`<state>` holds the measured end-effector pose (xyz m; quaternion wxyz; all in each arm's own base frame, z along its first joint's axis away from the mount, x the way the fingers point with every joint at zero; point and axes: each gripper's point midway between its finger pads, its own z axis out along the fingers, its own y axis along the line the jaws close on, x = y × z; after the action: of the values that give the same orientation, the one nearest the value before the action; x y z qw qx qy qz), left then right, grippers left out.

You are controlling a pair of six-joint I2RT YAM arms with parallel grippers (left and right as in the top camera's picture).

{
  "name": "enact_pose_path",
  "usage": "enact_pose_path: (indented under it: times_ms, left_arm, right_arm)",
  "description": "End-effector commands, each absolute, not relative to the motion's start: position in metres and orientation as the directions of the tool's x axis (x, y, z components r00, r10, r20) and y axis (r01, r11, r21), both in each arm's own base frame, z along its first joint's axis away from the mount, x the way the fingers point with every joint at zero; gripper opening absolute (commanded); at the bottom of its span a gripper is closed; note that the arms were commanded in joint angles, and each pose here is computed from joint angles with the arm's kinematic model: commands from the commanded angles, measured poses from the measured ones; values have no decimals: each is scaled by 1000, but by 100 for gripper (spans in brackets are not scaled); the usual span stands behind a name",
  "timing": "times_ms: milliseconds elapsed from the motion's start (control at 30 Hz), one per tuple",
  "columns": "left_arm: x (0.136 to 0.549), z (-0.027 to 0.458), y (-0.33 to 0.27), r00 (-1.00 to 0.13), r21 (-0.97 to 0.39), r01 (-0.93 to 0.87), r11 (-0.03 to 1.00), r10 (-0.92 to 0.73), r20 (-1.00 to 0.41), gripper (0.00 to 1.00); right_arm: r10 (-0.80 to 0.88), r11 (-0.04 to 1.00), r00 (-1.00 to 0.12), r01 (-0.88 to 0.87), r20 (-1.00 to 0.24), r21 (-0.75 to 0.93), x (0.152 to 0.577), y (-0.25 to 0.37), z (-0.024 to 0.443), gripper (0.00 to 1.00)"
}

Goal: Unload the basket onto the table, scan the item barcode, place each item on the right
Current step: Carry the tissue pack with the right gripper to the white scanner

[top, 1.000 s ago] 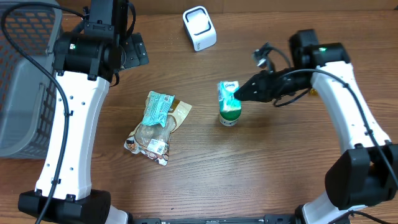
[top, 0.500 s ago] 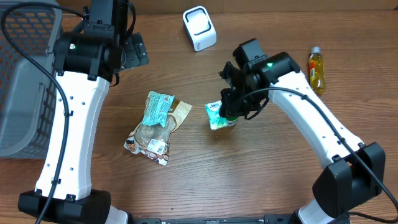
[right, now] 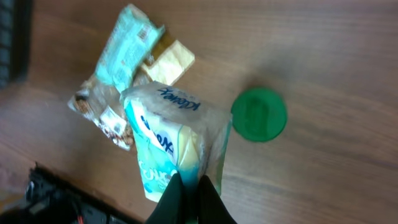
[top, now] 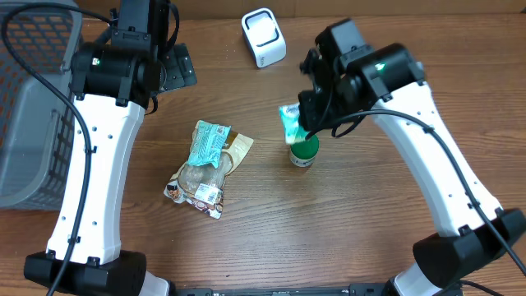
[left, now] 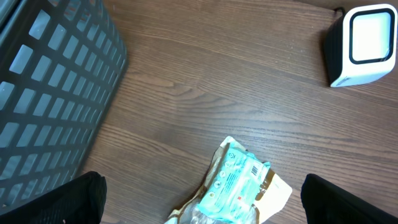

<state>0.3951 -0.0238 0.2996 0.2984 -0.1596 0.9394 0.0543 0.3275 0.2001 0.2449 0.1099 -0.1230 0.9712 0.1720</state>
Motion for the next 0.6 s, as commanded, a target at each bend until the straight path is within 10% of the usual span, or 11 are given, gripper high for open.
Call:
enact_pose_path:
  times_ms: [0,567]
  left_arm:
    - [393,315,-21,-747,4,-327,945,-256,-613,100]
    - [393,315,-21,-748,4,-327,945,-256,-613,100]
  right_arm:
    - [-174,918,-902,-293,-395,266,339,193,289,4]
    - [-164,925,-870,-299,-465,233,349,188,308,4]
